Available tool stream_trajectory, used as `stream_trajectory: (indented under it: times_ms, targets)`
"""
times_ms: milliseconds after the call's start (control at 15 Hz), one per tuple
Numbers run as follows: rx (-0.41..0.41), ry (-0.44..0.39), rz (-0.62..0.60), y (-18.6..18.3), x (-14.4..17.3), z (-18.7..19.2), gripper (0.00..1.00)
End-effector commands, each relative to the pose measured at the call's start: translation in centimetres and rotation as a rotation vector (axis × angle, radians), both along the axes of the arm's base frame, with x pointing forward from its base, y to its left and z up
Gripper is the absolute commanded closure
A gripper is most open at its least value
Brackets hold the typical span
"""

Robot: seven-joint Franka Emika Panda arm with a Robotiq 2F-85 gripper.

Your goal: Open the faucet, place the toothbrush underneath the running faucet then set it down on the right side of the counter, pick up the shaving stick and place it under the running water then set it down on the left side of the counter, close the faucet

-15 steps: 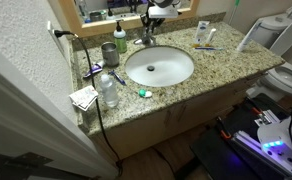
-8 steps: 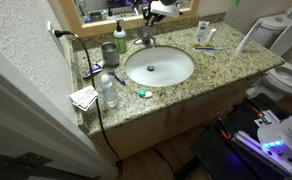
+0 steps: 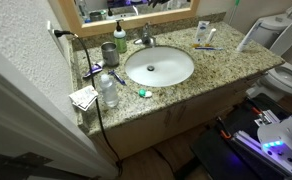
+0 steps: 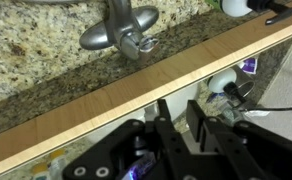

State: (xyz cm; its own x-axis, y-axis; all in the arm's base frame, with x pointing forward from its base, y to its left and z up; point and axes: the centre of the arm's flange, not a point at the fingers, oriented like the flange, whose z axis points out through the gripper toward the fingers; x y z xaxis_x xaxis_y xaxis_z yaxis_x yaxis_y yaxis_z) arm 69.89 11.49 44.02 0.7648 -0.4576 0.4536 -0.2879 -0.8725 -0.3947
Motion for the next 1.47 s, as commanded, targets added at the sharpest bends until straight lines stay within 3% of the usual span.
stream_trajectory:
  times_ms: [0,267,400,467,533,667,733,800,867,933,1067,1267,1333,1400]
  targets:
    - [-0.057,0.160,-0.011,-2.3,-6.6,4.3,0.44]
    - [-0.013,0.400,0.026,-5.5,-14.0,7.0,0.16]
    - [0.043,0.477,0.049,-6.7,-18.0,8.6,0.00]
    - [0.047,0.473,0.057,-7.0,-20.2,9.5,0.01]
    - [0.023,0.453,0.040,-5.5,-15.1,8.5,0.12]
    - [0.032,0.457,0.042,-6.3,-18.0,10.0,0.01]
    - [0.033,0.453,0.042,-6.4,-18.8,10.3,0.00]
    - [0.031,0.492,-0.015,-6.3,-17.3,9.4,0.00]
    - [0.056,0.584,-0.059,-7.3,-15.8,8.3,0.00]
    - [0.063,0.595,-0.114,-9.1,-15.6,7.2,0.00]
    - [0.088,0.668,-0.195,-11.9,-16.7,5.8,0.00]
    - [0.192,0.801,-0.269,-16.5,-19.1,4.0,0.00]
    - [0.229,0.829,-0.301,-17.7,-19.9,3.8,0.00]
    - [0.161,0.779,-0.254,-15.9,-18.7,3.8,0.00]
